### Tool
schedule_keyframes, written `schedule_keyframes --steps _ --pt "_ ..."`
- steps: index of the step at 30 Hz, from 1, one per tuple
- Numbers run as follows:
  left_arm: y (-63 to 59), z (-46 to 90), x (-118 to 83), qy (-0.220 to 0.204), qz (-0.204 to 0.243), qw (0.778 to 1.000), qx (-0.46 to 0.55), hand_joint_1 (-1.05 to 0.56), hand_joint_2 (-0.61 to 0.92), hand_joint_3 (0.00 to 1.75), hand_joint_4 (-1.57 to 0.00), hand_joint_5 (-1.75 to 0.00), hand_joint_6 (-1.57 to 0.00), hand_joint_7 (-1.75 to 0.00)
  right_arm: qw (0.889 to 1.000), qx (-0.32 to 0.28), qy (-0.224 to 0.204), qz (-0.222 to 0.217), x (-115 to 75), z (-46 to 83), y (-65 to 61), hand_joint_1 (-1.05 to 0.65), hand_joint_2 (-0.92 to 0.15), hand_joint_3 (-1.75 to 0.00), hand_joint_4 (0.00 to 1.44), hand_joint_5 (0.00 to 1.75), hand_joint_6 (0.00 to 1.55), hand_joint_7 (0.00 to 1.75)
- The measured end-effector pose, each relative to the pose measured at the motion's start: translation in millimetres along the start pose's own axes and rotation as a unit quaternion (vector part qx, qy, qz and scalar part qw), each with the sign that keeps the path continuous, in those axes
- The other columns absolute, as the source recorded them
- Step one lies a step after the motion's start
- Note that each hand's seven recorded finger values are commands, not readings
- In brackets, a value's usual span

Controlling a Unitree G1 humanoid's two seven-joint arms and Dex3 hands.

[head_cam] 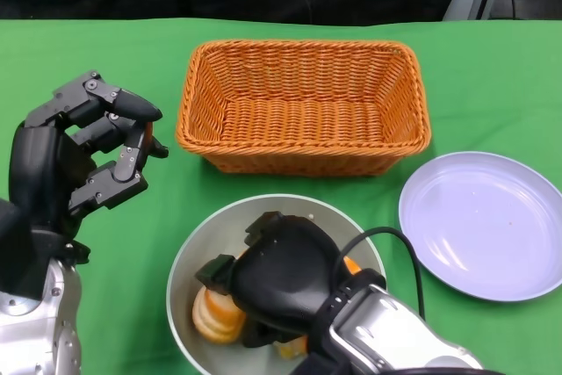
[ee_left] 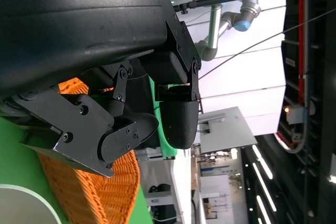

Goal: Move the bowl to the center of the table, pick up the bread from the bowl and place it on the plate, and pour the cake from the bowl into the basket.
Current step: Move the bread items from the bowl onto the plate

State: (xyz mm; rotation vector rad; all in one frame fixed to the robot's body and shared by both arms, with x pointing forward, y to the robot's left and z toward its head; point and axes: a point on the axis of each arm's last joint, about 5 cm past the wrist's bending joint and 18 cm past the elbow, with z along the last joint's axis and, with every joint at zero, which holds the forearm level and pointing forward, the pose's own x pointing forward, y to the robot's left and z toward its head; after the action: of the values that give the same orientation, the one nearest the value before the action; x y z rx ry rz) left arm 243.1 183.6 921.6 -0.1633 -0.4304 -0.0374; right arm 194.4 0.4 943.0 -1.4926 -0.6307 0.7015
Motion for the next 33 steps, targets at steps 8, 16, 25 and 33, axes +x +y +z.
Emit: schedule_keyframes --steps 8,16,25,33 --pt "-1.1 6.3 1.7 -0.009 -0.012 1.000 -0.014 -0.07 0.63 0.98 -0.79 -1.47 -0.85 -1.17 1.000 -0.024 -0.012 0.008 15.0 1.0 12.4 -0.79 -0.92 -0.11 0.61 0.24 0.56 0.01" --pt "-1.4 7.9 2.0 -0.013 -0.018 1.000 -0.014 -0.07 0.63 0.99 -0.78 -1.46 -0.84 -1.18 0.999 -0.015 -0.031 -0.028 19.8 -1.9 26.0 -0.44 -0.85 -0.01 0.67 0.78 0.74 0.04" --pt "-1.1 6.7 1.6 -0.012 -0.021 1.000 -0.018 -0.06 0.65 0.95 -0.77 -1.47 -0.83 -1.17 0.993 0.031 -0.074 -0.090 15.6 -13.5 37.7 -0.35 -0.88 0.00 0.82 1.10 1.03 0.02" --pt "-0.3 3.3 0.2 -0.006 -0.018 1.000 -0.019 -0.05 0.66 0.93 -0.77 -1.46 -0.84 -1.16 0.987 0.049 -0.082 -0.131 11.1 -22.2 42.6 -0.39 -0.89 -0.01 0.87 1.00 1.06 0.01"
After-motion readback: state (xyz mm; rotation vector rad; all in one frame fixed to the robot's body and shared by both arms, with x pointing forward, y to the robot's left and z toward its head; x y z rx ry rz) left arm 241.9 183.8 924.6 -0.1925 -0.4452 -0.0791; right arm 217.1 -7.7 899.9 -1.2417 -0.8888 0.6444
